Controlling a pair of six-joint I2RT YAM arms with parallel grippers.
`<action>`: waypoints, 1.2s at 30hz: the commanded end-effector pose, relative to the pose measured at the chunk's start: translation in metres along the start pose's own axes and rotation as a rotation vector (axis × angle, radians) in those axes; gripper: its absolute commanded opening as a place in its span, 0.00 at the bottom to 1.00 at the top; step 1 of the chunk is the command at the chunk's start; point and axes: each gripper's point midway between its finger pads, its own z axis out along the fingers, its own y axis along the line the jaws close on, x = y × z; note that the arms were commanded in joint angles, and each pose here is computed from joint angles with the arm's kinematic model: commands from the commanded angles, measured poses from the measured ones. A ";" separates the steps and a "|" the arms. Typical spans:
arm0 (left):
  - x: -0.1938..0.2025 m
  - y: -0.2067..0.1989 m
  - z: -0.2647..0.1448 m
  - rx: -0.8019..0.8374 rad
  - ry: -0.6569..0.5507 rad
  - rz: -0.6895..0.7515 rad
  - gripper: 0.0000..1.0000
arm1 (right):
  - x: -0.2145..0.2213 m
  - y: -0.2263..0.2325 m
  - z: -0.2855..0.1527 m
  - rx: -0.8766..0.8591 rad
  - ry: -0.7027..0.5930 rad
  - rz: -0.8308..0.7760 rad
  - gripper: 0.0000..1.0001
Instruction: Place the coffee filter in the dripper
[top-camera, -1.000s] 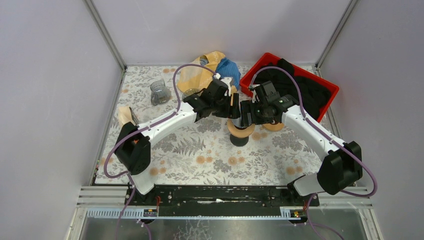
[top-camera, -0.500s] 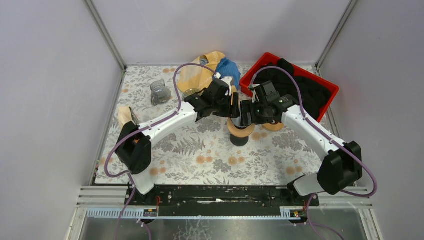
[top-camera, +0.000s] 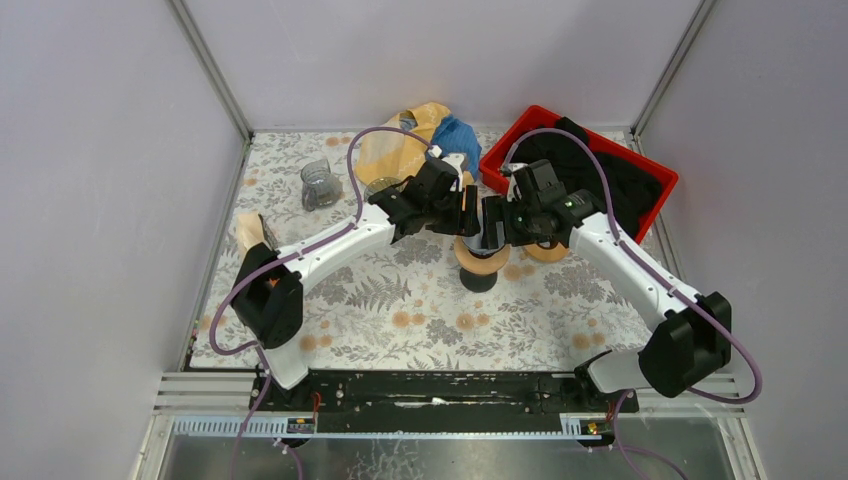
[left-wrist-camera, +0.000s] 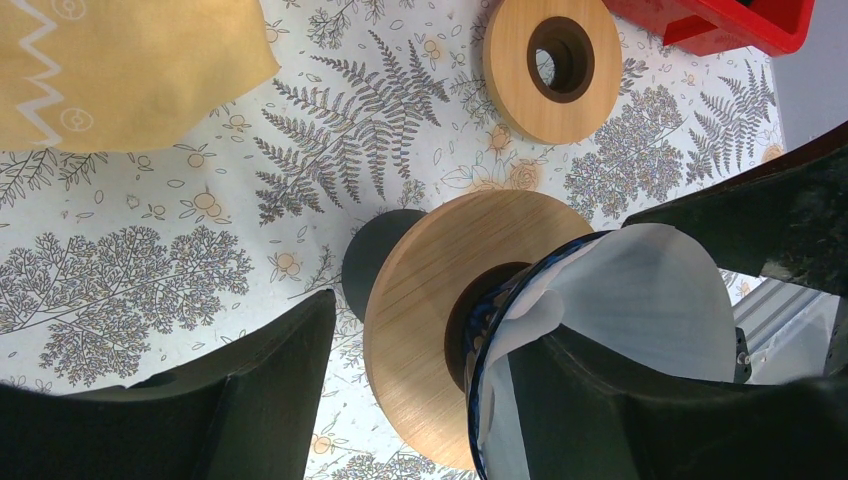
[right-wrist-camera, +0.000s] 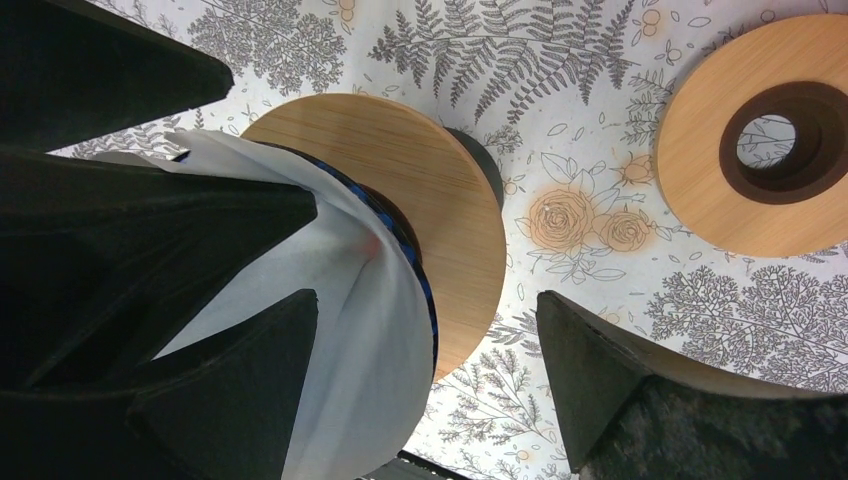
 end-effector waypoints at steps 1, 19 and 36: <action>-0.006 -0.006 -0.006 0.013 -0.020 0.022 0.70 | -0.028 0.009 -0.018 -0.029 -0.105 0.003 0.88; -0.021 -0.027 -0.028 0.101 -0.076 0.022 0.75 | -0.041 0.008 -0.033 -0.018 -0.194 0.005 0.90; -0.020 -0.024 -0.049 0.084 -0.088 0.028 0.75 | -0.048 0.002 -0.042 0.017 -0.236 0.004 0.91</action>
